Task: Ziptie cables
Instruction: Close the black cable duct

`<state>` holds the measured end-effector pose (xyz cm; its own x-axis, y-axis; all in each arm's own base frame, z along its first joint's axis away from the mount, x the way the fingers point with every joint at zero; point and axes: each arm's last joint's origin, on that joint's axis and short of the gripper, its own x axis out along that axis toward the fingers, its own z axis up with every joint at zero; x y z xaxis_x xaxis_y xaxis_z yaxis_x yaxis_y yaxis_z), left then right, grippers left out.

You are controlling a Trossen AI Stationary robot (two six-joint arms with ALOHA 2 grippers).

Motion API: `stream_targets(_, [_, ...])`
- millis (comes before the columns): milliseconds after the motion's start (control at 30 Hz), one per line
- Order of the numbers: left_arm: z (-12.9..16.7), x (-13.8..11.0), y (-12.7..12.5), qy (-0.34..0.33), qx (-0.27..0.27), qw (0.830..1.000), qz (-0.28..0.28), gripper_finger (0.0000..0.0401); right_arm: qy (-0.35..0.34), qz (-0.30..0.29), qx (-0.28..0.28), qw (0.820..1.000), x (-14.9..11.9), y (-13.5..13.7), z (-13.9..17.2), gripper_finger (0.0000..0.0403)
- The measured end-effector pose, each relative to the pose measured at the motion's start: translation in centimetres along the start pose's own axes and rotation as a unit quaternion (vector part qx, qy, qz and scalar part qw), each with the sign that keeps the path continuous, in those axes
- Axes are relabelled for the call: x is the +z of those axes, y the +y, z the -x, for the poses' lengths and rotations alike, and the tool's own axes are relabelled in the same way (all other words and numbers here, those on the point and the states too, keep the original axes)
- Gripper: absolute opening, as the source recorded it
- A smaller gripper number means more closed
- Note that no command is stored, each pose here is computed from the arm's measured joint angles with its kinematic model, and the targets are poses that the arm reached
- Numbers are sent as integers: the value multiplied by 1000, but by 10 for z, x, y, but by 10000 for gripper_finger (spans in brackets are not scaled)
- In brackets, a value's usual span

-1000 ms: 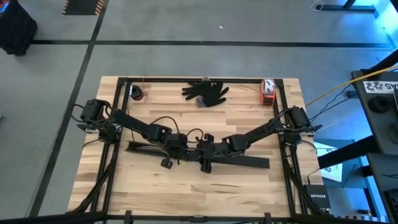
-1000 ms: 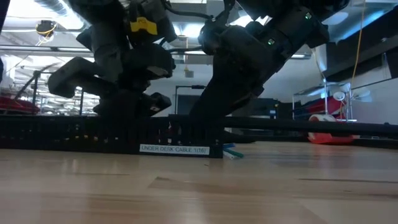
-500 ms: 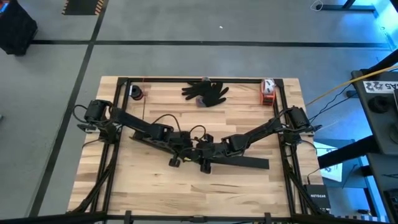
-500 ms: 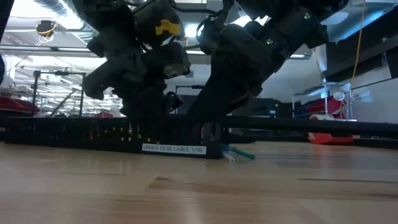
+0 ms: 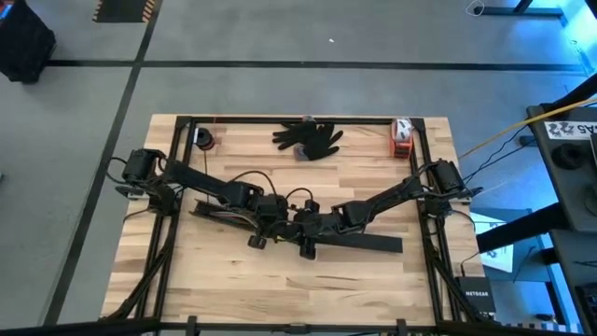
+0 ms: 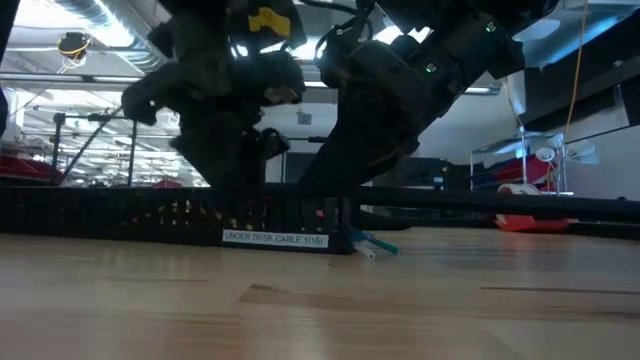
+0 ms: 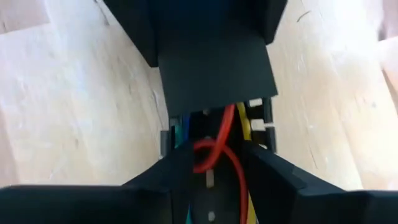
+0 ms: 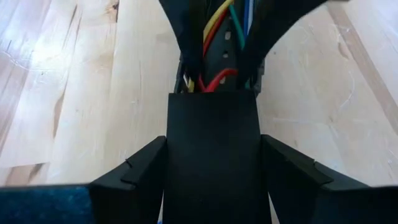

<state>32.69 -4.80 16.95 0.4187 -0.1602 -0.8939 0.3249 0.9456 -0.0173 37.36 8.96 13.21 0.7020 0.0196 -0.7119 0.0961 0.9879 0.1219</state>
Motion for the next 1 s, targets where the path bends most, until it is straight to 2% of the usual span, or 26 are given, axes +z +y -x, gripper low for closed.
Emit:
stream_targets(367, [46,6,-1,-10,51,999,11,121,4,0,2,1000,-1,0,0,218])
stream_targets(533, [57,8,-1,-39,53,995,76,127,5,0,3,1000,-1,0,0,218])
stream_targets(733, [50,10,-1,-41,51,991,113,180,6,1,5,1000,-1,0,0,218])
stream_targets(1000, [33,9,-3,-15,47,992,114,259,7,1,5,1000,-2,0,0,218])
